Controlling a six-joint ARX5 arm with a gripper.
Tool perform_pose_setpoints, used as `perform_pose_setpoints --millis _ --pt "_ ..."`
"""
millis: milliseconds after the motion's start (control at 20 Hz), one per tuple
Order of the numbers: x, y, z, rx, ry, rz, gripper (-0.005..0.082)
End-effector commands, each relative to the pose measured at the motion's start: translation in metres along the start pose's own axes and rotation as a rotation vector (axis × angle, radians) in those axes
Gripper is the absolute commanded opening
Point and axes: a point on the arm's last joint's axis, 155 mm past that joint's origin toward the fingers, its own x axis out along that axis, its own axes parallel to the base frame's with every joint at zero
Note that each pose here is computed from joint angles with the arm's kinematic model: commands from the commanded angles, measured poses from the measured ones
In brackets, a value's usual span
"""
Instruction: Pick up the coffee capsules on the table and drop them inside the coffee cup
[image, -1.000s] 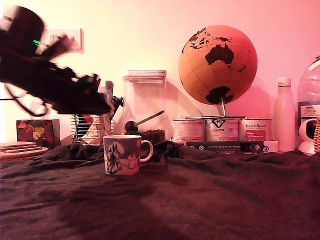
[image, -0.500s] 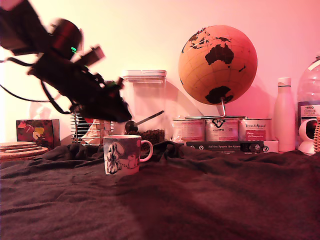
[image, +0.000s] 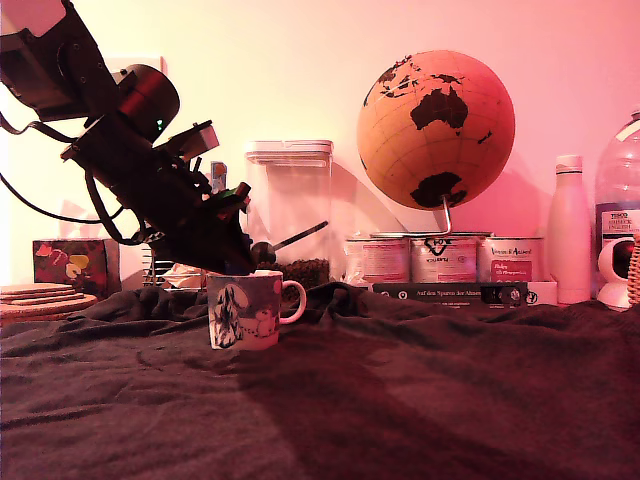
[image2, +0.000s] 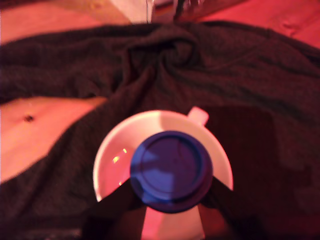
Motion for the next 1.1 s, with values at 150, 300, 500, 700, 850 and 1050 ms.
perform_pose_setpoints --millis 150,300,500,700,850,1050 --pt "0.0041 0.0024 -0.0024 0.004 0.006 0.008 0.0332" --pt "0.0041 0.0025 -0.0016 0.008 0.003 0.009 0.0668" --pt "0.0038 0.0029 -0.002 0.003 0.005 0.009 0.0677" --pt "0.0035 0.0031 -0.0027 0.001 0.008 0.009 0.0672" --pt "0.0033 0.003 -0.0033 0.0 0.01 0.009 0.0578" --pt "0.0019 -0.0013 0.0028 0.005 -0.002 -0.013 0.0062"
